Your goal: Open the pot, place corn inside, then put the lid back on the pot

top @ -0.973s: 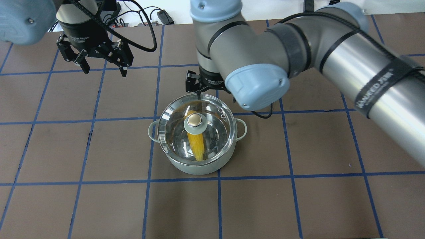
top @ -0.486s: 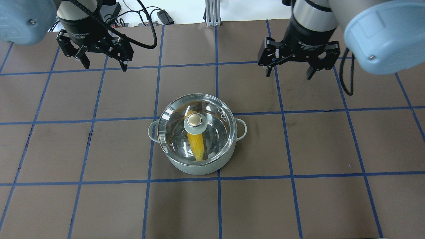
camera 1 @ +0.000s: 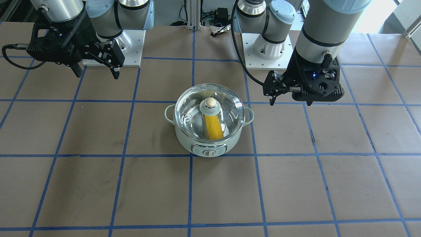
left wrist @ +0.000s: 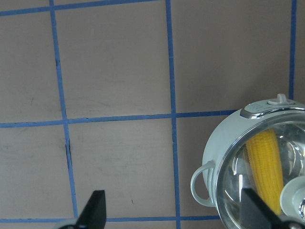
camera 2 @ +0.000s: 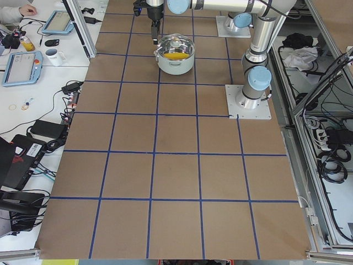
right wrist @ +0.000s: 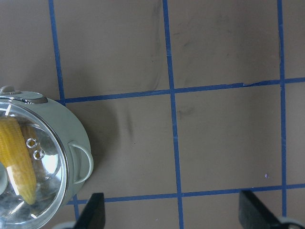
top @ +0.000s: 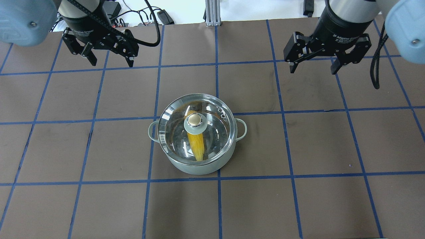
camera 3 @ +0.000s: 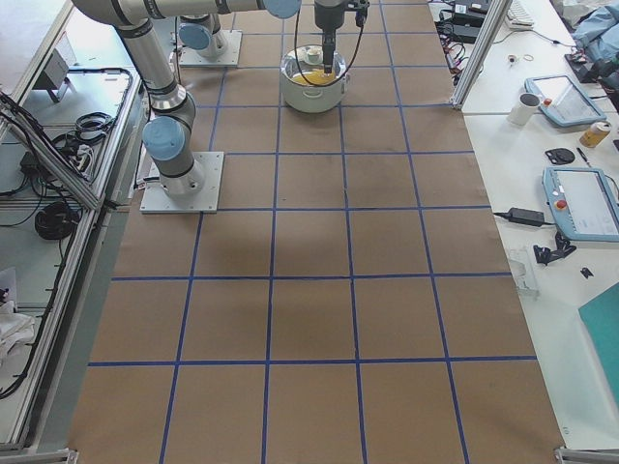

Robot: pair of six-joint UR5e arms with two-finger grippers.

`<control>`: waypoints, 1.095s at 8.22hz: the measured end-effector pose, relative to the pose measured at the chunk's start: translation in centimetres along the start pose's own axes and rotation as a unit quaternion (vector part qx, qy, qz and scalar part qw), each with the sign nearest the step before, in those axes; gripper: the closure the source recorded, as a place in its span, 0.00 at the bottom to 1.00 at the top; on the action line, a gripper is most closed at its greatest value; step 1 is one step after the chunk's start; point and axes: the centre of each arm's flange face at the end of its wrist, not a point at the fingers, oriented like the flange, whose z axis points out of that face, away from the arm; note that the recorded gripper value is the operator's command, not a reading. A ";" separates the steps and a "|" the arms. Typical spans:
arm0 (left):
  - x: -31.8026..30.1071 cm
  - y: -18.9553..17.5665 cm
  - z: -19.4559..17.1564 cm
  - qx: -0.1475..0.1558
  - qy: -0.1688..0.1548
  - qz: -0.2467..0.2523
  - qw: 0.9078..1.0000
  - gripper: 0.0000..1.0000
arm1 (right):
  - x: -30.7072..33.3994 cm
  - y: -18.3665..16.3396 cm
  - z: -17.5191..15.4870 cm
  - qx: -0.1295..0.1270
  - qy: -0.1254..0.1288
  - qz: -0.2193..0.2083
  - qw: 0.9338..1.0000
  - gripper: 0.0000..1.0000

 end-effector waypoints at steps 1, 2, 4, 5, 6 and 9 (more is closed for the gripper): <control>0.3 0.0 -0.1 0.001 0.014 -0.001 1.000 0.00 | 0.1 0.0 0.0 -0.001 -0.001 -0.003 1.000 0.00; 0.4 0.1 -0.2 0.002 0.021 -0.002 1.000 0.00 | 0.1 0.0 0.0 -0.001 -0.002 -0.004 1.000 0.00; 0.5 0.3 -0.5 0.003 0.026 -0.002 1.000 0.00 | 0.1 0.0 0.0 -0.003 -0.003 -0.005 1.000 0.00; 0.5 0.3 -0.5 0.004 0.026 -0.001 1.000 0.00 | 0.1 0.1 0.1 -0.005 -0.003 -0.005 1.000 0.00; 0.5 0.3 -0.5 0.004 0.026 0.000 1.000 0.00 | 0.1 0.2 0.1 -0.008 -0.002 -0.006 1.000 0.00; 0.6 0.3 -0.6 0.006 0.033 -0.001 0.999 0.00 | 0.1 0.2 0.2 -0.012 -0.003 -0.006 1.000 0.00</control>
